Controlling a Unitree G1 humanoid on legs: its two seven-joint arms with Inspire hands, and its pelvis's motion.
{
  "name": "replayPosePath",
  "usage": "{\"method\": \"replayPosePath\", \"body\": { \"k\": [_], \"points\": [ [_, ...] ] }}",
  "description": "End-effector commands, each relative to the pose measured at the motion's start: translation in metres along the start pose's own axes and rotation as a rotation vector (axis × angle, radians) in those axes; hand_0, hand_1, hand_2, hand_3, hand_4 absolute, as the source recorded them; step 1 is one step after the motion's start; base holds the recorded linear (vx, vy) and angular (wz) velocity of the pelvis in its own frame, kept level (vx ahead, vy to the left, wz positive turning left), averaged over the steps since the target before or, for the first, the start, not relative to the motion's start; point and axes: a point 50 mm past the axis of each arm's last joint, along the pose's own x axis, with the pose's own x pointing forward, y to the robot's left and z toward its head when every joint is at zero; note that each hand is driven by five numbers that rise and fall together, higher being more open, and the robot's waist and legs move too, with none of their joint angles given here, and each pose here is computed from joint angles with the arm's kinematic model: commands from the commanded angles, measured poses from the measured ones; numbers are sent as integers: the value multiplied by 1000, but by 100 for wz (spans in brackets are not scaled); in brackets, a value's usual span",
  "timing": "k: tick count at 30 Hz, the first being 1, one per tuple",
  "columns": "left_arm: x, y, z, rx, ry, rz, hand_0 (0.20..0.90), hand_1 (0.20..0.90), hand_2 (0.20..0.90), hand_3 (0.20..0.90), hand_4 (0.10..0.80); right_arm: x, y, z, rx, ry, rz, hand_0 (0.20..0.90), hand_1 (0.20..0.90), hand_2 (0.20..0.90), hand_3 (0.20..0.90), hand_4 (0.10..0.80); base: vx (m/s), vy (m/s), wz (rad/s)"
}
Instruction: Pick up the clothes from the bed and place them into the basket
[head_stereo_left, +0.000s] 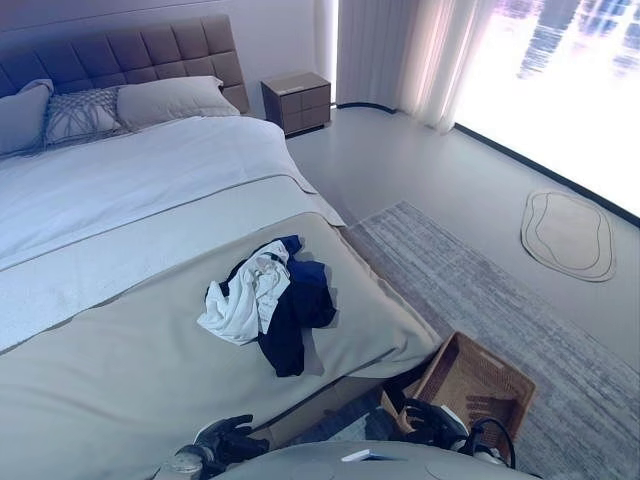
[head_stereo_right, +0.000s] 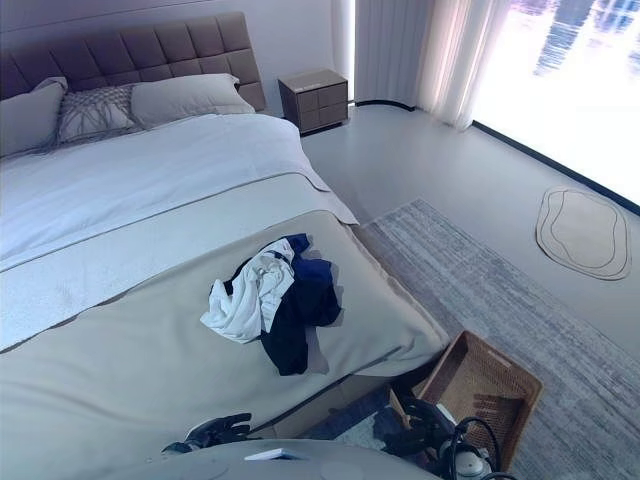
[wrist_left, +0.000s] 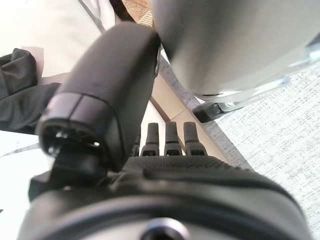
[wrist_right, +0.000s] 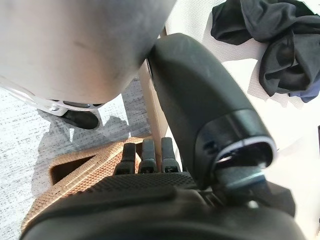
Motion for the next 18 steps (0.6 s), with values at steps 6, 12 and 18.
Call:
{"method": "replayPosePath", "body": {
  "k": [6, 12, 18],
  "points": [
    [4, 7, 24, 46, -41, 16, 900, 900, 900, 900, 800, 10, -10, 33, -22, -79, 5, 900, 900, 900, 900, 800, 0, 0, 0],
    [4, 5, 24, 72, -33, 11, 900, 900, 900, 900, 800, 8, -9, 10, 121, 100, 37, 900, 900, 900, 900, 800, 24, -11, 0],
    [4, 6, 20, 66, -20, 6, 900, 900, 900, 900, 800, 8, -2, 7, 910, 122, 113, 900, 900, 900, 900, 800, 71, -5, 10]
  ]
}}
